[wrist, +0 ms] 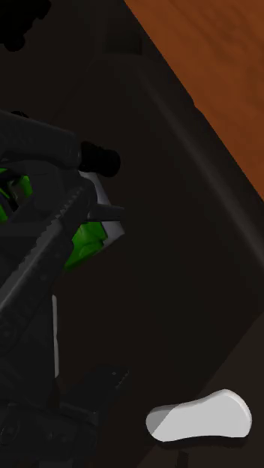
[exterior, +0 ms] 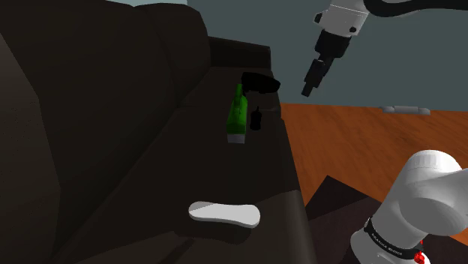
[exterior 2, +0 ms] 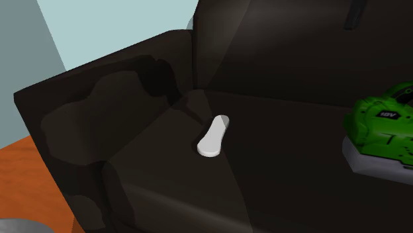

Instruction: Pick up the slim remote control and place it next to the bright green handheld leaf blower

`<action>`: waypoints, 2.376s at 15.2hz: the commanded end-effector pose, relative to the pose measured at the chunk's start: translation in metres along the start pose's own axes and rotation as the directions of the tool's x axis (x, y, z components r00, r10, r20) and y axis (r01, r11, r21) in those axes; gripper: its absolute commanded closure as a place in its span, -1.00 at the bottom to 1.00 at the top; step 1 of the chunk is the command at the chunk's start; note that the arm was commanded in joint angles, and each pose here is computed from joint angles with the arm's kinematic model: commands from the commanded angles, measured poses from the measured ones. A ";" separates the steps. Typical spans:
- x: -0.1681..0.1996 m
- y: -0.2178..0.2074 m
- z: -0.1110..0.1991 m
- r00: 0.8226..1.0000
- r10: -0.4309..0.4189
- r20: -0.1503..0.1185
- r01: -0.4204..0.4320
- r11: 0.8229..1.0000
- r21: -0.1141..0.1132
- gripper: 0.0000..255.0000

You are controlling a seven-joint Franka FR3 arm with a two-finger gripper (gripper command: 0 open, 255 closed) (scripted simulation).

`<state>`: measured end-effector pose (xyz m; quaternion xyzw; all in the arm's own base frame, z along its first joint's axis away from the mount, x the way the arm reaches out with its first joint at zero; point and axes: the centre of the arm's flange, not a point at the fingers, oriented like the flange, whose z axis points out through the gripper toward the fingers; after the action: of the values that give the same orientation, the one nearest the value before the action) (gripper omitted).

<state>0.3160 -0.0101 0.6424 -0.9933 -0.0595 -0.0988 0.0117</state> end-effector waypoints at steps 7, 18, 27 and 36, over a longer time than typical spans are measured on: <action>0.027 -0.055 0.053 0.995 -0.089 0.036 0.088 0.996 0.006 -1.00; 0.059 -0.161 0.150 0.963 -0.249 0.099 0.248 0.969 0.024 -1.00; 0.068 -0.251 0.231 0.915 -0.375 0.148 0.372 0.927 0.047 -1.00; 0.062 -0.322 0.299 0.864 -0.469 0.184 0.465 0.883 0.069 -1.00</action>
<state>0.3949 0.3254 0.3706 -0.9545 -0.2980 -0.0009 -0.0071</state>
